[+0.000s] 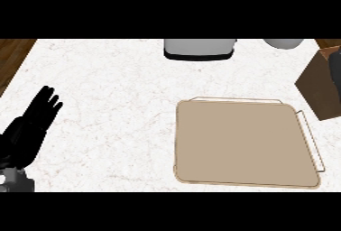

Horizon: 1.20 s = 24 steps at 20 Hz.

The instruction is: Pick the bell pepper from the tray and place it in the cardboard box

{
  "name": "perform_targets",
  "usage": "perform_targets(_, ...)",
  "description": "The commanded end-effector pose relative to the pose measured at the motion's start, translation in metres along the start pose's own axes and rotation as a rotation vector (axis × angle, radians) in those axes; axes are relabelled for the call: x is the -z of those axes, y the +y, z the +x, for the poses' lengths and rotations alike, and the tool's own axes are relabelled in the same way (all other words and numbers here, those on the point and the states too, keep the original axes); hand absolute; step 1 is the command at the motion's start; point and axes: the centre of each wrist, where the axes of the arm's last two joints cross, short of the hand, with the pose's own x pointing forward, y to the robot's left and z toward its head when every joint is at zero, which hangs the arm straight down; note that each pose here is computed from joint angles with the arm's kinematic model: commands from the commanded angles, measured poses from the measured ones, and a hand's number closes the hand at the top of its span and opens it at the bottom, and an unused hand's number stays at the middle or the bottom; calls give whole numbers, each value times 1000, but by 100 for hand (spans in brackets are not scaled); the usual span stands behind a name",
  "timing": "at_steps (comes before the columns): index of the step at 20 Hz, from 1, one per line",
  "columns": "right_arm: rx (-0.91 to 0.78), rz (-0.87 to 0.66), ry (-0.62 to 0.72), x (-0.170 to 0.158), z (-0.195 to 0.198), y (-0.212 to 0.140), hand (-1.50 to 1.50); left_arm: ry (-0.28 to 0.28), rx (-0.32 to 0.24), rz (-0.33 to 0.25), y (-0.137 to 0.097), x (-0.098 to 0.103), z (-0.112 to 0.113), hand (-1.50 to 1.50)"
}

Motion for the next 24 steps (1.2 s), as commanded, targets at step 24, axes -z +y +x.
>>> perform_targets(24, -2, 245, 208, 51, -170, 128, 150, -20, -7, -6, 3, -3, -5, 0)
